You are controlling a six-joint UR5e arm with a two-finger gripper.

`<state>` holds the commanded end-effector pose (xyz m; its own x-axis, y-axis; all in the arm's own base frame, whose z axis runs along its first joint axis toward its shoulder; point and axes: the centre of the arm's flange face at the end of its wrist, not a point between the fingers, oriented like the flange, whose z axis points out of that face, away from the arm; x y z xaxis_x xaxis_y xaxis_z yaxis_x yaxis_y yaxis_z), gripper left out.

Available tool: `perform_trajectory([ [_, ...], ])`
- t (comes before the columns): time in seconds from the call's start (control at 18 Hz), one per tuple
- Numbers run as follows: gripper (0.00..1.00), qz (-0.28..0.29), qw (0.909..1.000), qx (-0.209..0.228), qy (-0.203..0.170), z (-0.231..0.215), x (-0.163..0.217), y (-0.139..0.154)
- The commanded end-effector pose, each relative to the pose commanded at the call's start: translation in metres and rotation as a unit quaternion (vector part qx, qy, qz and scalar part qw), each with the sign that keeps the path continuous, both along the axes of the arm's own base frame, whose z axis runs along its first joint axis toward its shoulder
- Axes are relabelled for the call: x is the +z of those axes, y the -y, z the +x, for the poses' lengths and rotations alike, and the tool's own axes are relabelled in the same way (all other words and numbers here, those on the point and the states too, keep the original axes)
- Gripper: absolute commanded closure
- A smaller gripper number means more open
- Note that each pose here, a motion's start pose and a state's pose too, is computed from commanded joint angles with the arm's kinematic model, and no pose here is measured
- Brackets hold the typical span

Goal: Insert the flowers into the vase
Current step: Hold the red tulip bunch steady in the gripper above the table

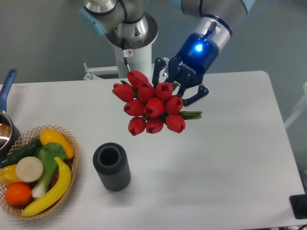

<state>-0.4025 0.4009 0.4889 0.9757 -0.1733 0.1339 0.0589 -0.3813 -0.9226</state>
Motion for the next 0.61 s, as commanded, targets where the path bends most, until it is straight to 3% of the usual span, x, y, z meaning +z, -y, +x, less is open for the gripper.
perform_trajectory([
  [0.61, 0.63, 0.014, 0.9998, -0.008, -0.012, 0.0019, 0.0055, -0.0035],
])
